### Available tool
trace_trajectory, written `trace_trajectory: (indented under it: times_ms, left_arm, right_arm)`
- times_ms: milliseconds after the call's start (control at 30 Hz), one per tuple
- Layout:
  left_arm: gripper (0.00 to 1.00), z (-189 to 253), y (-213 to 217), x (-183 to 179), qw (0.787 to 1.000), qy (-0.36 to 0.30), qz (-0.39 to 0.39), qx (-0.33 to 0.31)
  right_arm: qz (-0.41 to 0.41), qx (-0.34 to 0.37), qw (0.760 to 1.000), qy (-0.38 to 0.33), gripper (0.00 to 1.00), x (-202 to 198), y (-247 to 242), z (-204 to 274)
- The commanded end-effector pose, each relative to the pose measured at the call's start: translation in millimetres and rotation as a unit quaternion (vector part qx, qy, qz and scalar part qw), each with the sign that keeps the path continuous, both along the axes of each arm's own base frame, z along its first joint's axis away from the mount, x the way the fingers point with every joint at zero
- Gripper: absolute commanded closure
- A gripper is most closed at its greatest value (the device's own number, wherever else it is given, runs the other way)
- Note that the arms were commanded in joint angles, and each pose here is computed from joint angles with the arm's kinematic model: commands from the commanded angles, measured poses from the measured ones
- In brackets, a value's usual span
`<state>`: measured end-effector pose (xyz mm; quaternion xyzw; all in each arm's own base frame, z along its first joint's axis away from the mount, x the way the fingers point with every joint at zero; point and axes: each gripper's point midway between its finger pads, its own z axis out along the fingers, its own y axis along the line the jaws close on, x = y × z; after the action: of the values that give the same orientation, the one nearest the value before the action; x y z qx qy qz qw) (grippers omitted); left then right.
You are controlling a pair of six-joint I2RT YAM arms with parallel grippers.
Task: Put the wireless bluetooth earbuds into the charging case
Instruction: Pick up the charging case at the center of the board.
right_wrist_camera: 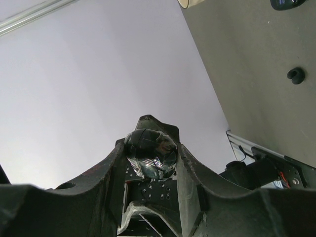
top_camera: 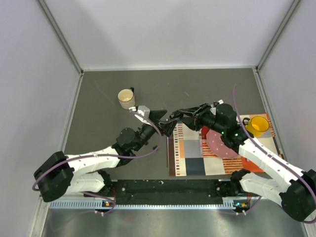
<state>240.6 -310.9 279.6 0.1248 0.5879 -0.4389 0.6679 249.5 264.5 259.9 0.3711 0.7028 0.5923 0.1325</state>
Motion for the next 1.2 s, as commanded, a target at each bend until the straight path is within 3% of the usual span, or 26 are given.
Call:
trace_trajectory:
  times_ms: [0, 133, 300, 500, 567, 600, 633, 767, 967, 1167]
  left_arm:
    - [0.19, 38, -7, -1, 0.998, -0.024, -0.012, -0.054]
    - [0.39, 36, -13, 2, 0.998, -0.023, -0.016, -0.052]
    - [0.72, 34, -17, 4, 0.998, -0.019, -0.017, -0.058]
    - [0.78, 35, -20, -2, 0.997, -0.031, -0.036, -0.061]
    - [0.92, 37, -17, -4, 0.997, -0.03, -0.036, -0.067]
    - [0.98, 37, -15, -4, 0.997, -0.031, -0.033, -0.068]
    - [1.0, 38, -12, -6, 0.996, -0.034, -0.033, -0.069]
    - [1.0, 41, -2, -15, 0.996, -0.059, -0.034, -0.052]
    - [1.0, 44, 31, -28, 0.997, -0.072, -0.032, -0.015]
    - [1.0, 52, 67, -53, 0.993, -0.087, -0.067, 0.03]
  right_arm:
    - [0.014, 0.037, 0.998, -0.055, 1.0, -7, 3, 43]
    - [0.015, 0.038, 0.998, -0.057, 1.0, -9, 2, 43]
    - [0.018, 0.039, 0.997, -0.061, 1.0, -10, 2, 44]
    - [0.028, 0.034, 0.996, -0.076, 1.0, -12, 5, 46]
    - [0.034, 0.032, 0.995, -0.093, 1.0, -12, 5, 51]
    - [0.037, 0.031, 0.994, -0.099, 0.94, -13, 6, 52]
    - [0.049, 0.026, 0.992, -0.111, 0.88, -15, 8, 54]
    - [0.083, 0.002, 0.983, -0.165, 0.42, -20, 14, 70]
    - [0.145, -0.092, 0.945, -0.277, 0.35, -29, 17, 92]
    - [0.226, -0.164, 0.866, -0.414, 0.34, -50, 16, 91]
